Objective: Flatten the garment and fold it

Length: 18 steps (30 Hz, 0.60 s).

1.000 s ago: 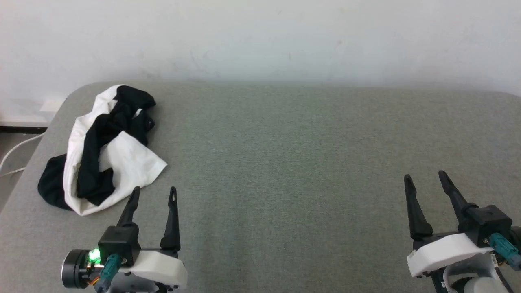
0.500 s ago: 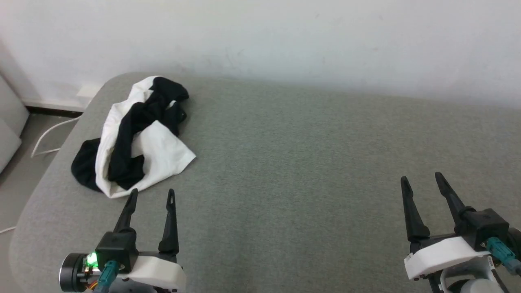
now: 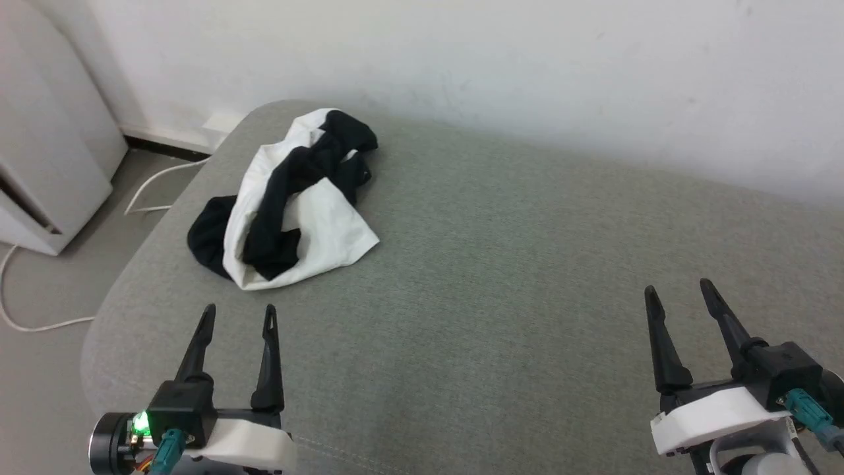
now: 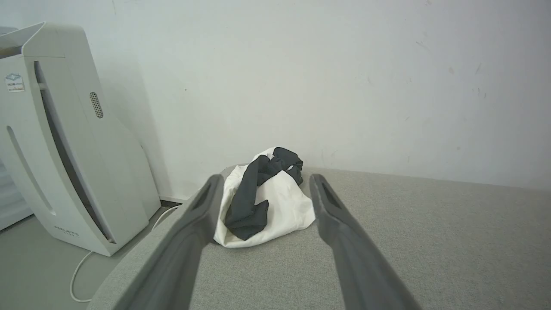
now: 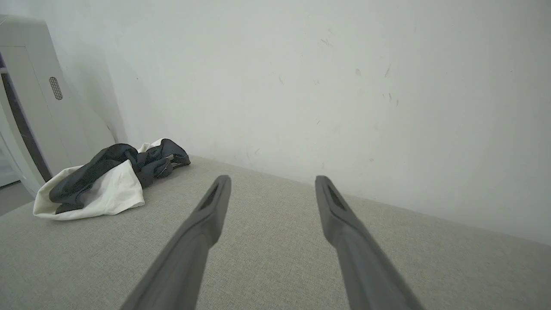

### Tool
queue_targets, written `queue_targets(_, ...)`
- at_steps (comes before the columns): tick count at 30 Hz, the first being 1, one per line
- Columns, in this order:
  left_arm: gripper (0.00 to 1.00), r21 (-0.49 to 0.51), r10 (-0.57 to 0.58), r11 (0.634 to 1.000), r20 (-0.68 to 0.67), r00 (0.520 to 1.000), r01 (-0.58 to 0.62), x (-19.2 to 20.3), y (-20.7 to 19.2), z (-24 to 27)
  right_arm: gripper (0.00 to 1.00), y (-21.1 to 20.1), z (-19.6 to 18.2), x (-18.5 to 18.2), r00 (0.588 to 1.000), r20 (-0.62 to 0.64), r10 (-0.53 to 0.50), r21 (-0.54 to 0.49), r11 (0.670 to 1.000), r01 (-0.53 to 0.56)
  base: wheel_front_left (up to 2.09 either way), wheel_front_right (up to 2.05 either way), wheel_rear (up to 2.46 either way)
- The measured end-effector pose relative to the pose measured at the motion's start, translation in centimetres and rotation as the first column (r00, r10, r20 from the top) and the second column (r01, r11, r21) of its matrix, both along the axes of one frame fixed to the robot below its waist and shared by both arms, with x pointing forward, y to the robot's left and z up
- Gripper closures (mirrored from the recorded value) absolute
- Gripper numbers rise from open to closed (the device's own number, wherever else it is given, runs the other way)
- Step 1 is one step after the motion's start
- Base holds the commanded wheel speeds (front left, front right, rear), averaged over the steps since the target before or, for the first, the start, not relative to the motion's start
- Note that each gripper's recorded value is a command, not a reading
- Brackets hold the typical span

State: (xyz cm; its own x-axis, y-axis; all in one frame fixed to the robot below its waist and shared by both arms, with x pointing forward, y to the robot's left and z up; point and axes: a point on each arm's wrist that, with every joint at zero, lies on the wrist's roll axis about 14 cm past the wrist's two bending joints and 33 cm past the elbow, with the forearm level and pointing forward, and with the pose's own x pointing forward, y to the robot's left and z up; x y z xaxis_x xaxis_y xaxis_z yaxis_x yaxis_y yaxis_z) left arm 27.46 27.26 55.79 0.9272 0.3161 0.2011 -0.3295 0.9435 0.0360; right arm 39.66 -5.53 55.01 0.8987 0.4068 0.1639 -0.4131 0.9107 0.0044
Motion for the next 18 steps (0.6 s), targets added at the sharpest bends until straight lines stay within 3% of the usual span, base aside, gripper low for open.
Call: queue_targets(18, 0.00, -0.001, 0.163, 0.987, 0.030, 0.986, -0.163, -5.3, 3.4, 0.1, 0.00, 5.9, 0.1, 0.2, 0.986, 0.017, 0.164, 0.019, 0.986, -0.164, 0.00, 0.00, 0.00)
